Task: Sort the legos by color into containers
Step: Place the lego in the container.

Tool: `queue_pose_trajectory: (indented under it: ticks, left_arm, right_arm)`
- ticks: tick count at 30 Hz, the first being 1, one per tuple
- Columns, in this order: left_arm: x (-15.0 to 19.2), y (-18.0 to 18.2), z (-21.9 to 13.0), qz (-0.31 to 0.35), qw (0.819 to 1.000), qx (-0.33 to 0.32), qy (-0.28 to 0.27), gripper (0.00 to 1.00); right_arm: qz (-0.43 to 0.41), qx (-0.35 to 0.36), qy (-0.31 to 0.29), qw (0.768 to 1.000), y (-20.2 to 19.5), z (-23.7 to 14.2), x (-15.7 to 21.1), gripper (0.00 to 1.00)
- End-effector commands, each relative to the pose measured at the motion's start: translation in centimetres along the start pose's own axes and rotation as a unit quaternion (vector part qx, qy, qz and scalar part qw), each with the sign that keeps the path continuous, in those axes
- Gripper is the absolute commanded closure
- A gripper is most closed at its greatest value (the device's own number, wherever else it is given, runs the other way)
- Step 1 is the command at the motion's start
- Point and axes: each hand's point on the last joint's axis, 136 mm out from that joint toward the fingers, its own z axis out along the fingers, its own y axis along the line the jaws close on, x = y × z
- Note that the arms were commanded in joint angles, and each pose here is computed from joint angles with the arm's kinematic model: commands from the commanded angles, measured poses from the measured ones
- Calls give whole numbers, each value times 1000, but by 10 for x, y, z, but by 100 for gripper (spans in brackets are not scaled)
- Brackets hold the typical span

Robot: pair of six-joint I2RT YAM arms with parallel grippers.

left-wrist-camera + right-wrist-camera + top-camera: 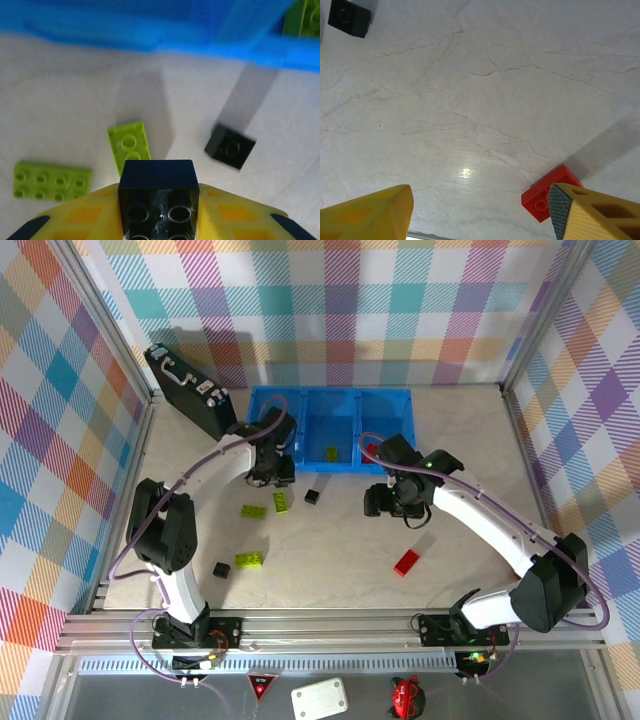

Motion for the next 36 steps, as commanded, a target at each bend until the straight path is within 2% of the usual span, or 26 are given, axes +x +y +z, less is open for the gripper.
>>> queue_pose_trajectory:
  ticks: [1, 11, 20, 31, 36]
  left_arm:
    - [-18, 1, -1, 14, 1000, 8, 10, 64]
    - [-90, 7, 11, -4, 999, 35, 0, 63]
    - [-128, -13, 31, 53, 995, 89, -2, 63]
    - [-129, -6, 61, 51, 988, 141, 36, 63]
    - [-124, -5, 72, 52, 987, 142, 49, 61]
  right_arm:
    - [8, 11, 5, 1000, -7, -4, 10, 27]
    - [20, 2, -2, 1000, -9, -12, 14, 27]
    - [19, -6, -5, 1000, -6, -16, 13, 27]
    - [17, -18, 2, 1000, 2, -17, 11, 27]
    - [13, -17, 2, 1000, 4, -16, 7, 27]
